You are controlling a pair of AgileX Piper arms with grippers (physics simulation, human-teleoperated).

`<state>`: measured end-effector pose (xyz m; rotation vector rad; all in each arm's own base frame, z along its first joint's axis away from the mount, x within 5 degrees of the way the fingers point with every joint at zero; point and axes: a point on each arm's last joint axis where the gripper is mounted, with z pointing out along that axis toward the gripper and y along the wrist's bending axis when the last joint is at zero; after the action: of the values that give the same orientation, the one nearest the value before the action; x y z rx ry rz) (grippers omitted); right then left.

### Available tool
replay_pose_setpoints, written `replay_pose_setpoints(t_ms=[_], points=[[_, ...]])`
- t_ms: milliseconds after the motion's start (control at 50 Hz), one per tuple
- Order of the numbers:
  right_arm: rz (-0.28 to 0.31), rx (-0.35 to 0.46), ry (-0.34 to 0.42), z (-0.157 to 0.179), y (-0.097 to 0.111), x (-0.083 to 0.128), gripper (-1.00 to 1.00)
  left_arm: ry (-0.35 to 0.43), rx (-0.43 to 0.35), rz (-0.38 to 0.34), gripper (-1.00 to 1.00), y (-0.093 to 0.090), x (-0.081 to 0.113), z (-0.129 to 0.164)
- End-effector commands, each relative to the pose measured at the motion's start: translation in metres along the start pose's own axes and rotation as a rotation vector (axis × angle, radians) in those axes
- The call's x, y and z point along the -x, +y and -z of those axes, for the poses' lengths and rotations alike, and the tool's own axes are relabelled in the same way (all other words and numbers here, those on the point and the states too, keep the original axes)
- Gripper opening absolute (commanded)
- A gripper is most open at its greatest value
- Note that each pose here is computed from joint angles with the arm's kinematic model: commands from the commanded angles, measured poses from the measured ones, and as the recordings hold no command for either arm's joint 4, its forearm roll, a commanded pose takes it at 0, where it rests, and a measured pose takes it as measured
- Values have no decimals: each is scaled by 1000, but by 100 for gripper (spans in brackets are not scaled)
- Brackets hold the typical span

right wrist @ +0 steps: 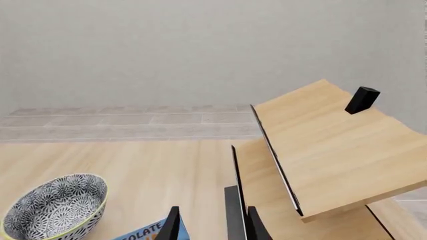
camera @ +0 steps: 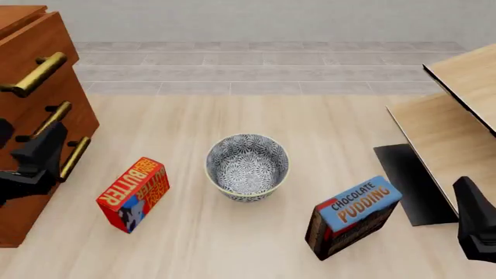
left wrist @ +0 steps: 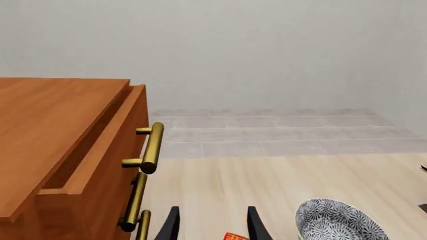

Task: Close the top drawer of the cabinet and put the bowl on top of it.

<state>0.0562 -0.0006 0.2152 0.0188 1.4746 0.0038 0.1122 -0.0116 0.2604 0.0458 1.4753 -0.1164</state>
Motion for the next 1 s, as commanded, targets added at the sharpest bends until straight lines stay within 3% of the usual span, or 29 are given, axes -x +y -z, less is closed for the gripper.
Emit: replay_pose_setpoints(t_ms=[20, 560, 1000], points=[[1, -1, -1, 0, 0, 1, 100, 8, -5, 17, 100, -1, 6, -35], [15, 10, 4, 0, 1, 0, 100, 24, 55, -30, 100, 10, 9, -85], [14, 7, 4, 0, 0, -1, 100, 55, 141, 48, 100, 30, -4, -107]])
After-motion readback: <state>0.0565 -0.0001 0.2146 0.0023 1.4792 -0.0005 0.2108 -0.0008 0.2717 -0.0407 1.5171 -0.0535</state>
